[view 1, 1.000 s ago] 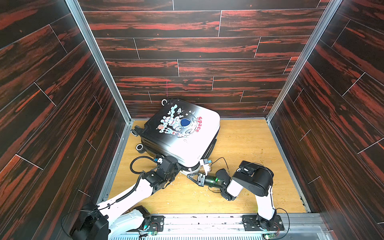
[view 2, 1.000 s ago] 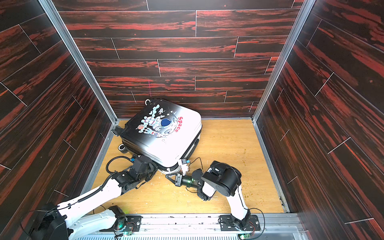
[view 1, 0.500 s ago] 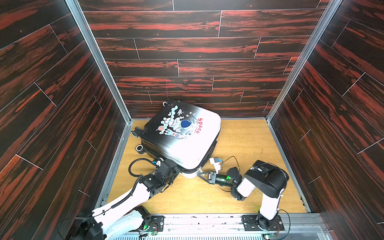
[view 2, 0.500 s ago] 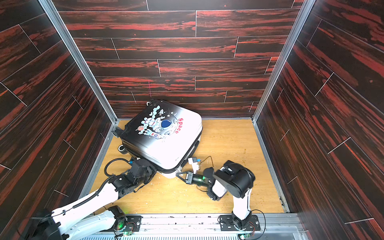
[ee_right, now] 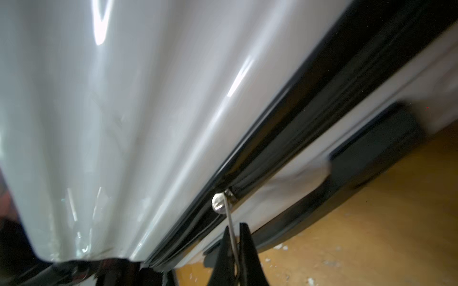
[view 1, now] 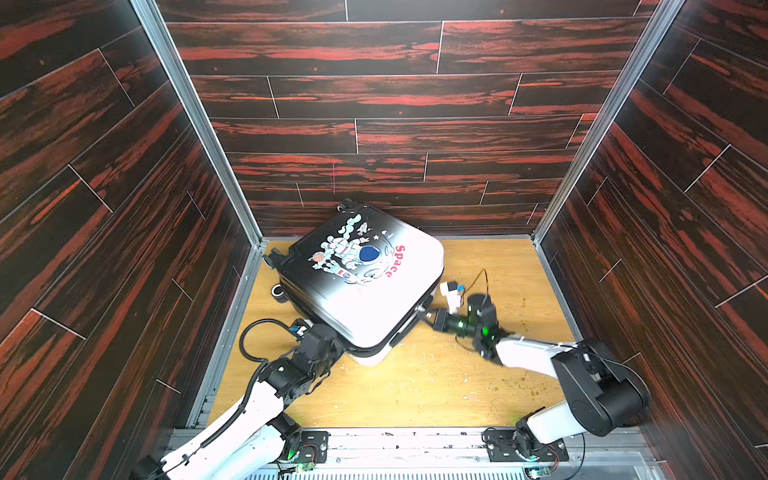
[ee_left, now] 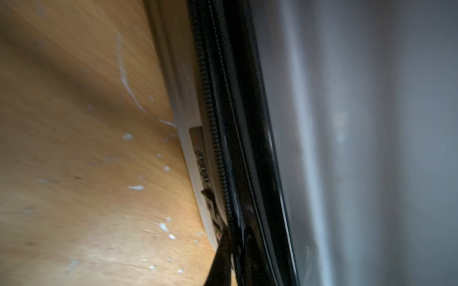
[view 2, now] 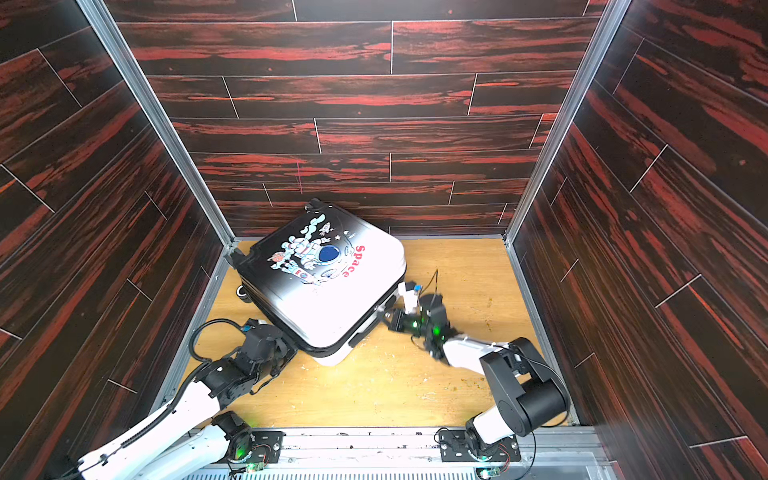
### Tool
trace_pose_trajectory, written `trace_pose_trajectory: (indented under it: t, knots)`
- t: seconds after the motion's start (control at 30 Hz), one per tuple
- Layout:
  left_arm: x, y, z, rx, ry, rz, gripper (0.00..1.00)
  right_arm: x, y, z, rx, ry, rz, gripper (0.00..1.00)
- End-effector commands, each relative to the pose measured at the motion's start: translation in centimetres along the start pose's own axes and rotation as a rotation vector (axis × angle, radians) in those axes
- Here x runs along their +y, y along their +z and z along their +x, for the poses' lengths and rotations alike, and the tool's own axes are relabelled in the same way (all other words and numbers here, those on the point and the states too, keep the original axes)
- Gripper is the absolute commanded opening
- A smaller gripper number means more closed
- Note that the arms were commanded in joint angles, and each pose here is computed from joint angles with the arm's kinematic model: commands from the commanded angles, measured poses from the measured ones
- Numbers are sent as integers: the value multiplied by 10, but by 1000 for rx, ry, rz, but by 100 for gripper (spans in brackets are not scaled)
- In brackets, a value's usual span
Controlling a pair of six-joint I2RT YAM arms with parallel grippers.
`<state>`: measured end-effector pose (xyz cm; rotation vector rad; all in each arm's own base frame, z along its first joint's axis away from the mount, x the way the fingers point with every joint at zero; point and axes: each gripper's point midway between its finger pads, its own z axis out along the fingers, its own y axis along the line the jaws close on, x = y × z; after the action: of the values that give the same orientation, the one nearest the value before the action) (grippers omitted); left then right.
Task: Open the suitcase zippers
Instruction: Unzip the zipper on the suitcase, then adjust the suitcase at the center of the board.
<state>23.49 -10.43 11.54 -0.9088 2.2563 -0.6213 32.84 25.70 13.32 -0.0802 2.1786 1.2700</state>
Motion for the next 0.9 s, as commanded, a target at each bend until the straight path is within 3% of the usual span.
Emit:
trace_pose_trajectory:
  t: [0.0, 0.17, 0.37, 0.5, 0.67, 0.7, 0.83, 0.87]
  knots:
    - [67, -15, -6, -45, 157, -252, 0, -56, -27, -65, -129, -15, 228, 0]
    - [83, -26, -10, -48, 193, -329, 0, -95, -37, -124, -163, 122, 181, 0]
    - [86, -29, -22, -96, 197, -363, 0, -123, -43, -167, -201, 148, 213, 0]
    - [74, -30, -49, -153, 185, -440, 0, -123, -72, -149, -304, 162, 295, 0]
    - [42, -10, -89, -193, 161, -547, 0, -113, -100, -83, -312, 188, 351, 0]
    - [35, -6, -97, -207, 149, -556, 7, -106, -101, -70, -298, 179, 342, 0]
    - [-1, 17, -142, -275, 119, -581, 64, -79, -93, -6, -165, 138, 330, 0]
    - [-10, 22, -153, -284, 128, -590, 73, -72, -90, 8, -132, 131, 323, 0]
